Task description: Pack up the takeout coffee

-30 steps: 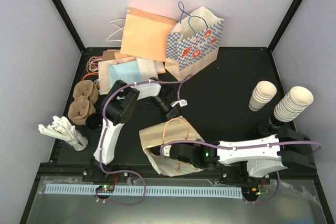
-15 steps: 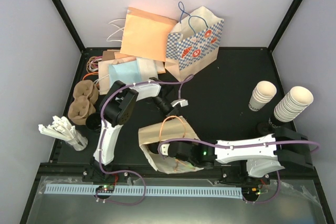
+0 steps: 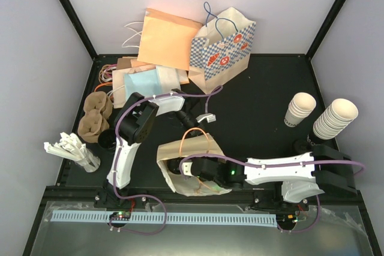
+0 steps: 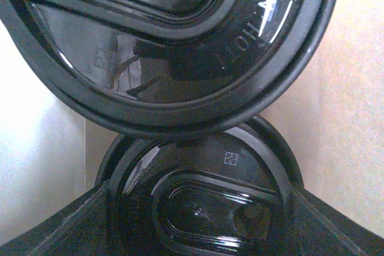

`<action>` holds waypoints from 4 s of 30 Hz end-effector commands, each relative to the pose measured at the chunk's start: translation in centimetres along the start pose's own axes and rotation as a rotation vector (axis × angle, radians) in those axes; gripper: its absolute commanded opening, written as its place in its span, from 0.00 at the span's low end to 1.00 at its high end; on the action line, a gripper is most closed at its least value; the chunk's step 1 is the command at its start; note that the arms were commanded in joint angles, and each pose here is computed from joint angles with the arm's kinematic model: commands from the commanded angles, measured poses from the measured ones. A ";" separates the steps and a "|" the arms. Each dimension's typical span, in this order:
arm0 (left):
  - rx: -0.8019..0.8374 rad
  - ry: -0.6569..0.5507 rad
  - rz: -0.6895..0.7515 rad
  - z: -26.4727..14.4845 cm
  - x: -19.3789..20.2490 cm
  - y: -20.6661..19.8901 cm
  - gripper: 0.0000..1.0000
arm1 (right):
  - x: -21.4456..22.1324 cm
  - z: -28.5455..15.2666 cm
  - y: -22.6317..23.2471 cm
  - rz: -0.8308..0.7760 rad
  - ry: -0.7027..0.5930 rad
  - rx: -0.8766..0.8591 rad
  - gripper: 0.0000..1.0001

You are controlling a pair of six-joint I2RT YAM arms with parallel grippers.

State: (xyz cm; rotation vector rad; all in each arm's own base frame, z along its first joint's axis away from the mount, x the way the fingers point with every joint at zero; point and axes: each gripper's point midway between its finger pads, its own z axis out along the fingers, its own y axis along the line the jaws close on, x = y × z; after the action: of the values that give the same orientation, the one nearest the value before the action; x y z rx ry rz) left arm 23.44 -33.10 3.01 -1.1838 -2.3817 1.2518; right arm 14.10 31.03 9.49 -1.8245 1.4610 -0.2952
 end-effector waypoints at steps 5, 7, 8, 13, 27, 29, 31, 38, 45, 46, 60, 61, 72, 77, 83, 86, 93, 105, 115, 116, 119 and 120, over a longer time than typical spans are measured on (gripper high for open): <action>0.270 0.092 -0.045 1.4 2.4 -10.1 0.02 | 5.4 2.6 3.4 -0.020 0.165 -0.128 0.61; 0.272 0.095 -0.043 1.6 2.4 -10.1 0.02 | 5.5 2.6 3.4 -0.019 0.164 -0.134 0.61; 0.273 0.096 -0.044 1.6 2.5 -10.1 0.02 | 5.5 2.6 3.5 -0.019 0.164 -0.137 0.61; 0.277 0.103 -0.038 1.8 2.7 -10.3 0.01 | 5.7 2.7 3.8 -0.022 0.173 -0.154 0.61; 0.266 0.119 -0.016 2.1 3.0 -10.8 0.02 | 6.0 2.7 4.4 -0.008 0.177 -0.185 0.60; 0.250 0.121 -0.027 2.2 2.9 -10.4 0.02 | 5.9 2.6 4.1 -0.007 0.178 -0.182 0.59; 0.237 0.119 -0.041 2.1 2.7 -9.8 0.02 | 5.6 2.2 3.4 -0.002 0.178 -0.171 0.58; 0.188 0.091 -0.051 1.2 0.9 -8.8 0.04 | 4.9 0.7 1.6 0.033 0.175 -0.151 0.58; 0.041 0.022 -0.083 -1.5 -3.1 -6.3 0.46 | 3.6 -1.0 0.3 0.096 0.149 -0.178 0.58; 0.026 0.003 -0.085 -2.2 -3.8 -6.1 0.56 | 3.4 -1.3 0.1 0.104 0.144 -0.181 0.58; -0.357 -0.464 -0.176 -20.6 -12.4 -2.9 0.99 | 1.8 -3.5 -2.5 0.173 0.060 -0.178 0.60; -0.382 -0.506 -0.179 -22.1 -12.4 -3.3 0.99 | 1.9 -3.4 -2.6 0.182 0.063 -0.186 0.60; -0.453 -0.641 -0.131 -26.6 -9.7 -7.5 0.99 | 1.5 -3.9 -5.7 0.355 0.059 -0.333 0.61; -0.450 -0.622 -0.135 -26.3 -8.8 -7.8 0.99 | 2.2 -3.0 -7.0 0.416 0.060 -0.360 0.64; -0.444 -0.610 -0.135 -26.2 -8.0 -8.2 0.99 | 2.7 -2.6 -7.8 0.394 0.074 -0.334 0.99; -0.444 -0.609 -0.135 -26.3 -7.8 -8.4 0.99 | 2.2 -3.0 -8.4 0.394 0.072 -0.338 1.00; -0.446 -0.619 -0.129 -26.7 -7.2 -9.3 0.99 | 1.7 -3.7 -9.8 0.399 0.110 -0.354 1.00; -0.522 -0.669 -0.136 -28.3 -4.0 -11.7 0.99 | 0.7 -5.2 -12.3 0.445 0.099 -0.313 1.00; -0.620 -0.783 -0.130 -29.8 -0.9 -13.0 0.99 | 0.6 -7.6 -16.2 0.470 0.079 -0.186 1.00; -0.617 -0.793 -0.116 -29.8 -0.7 -13.4 0.99 | 0.6 -7.9 -16.5 0.469 0.080 -0.174 1.00; -0.587 -0.818 -0.074 -30.0 -0.1 -15.3 0.99 | 0.9 -8.2 -16.9 0.460 0.099 -0.163 1.00; -0.566 -0.825 -0.058 -30.0 0.1 -16.2 0.99 | 1.2 -8.2 -17.1 0.460 0.117 -0.152 1.00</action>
State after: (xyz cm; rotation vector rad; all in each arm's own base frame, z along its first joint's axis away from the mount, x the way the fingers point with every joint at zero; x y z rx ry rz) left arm 30.40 -20.32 30.54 -0.7168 -3.4702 1.1023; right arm 21.44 28.82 24.77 -1.5939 1.9716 0.0124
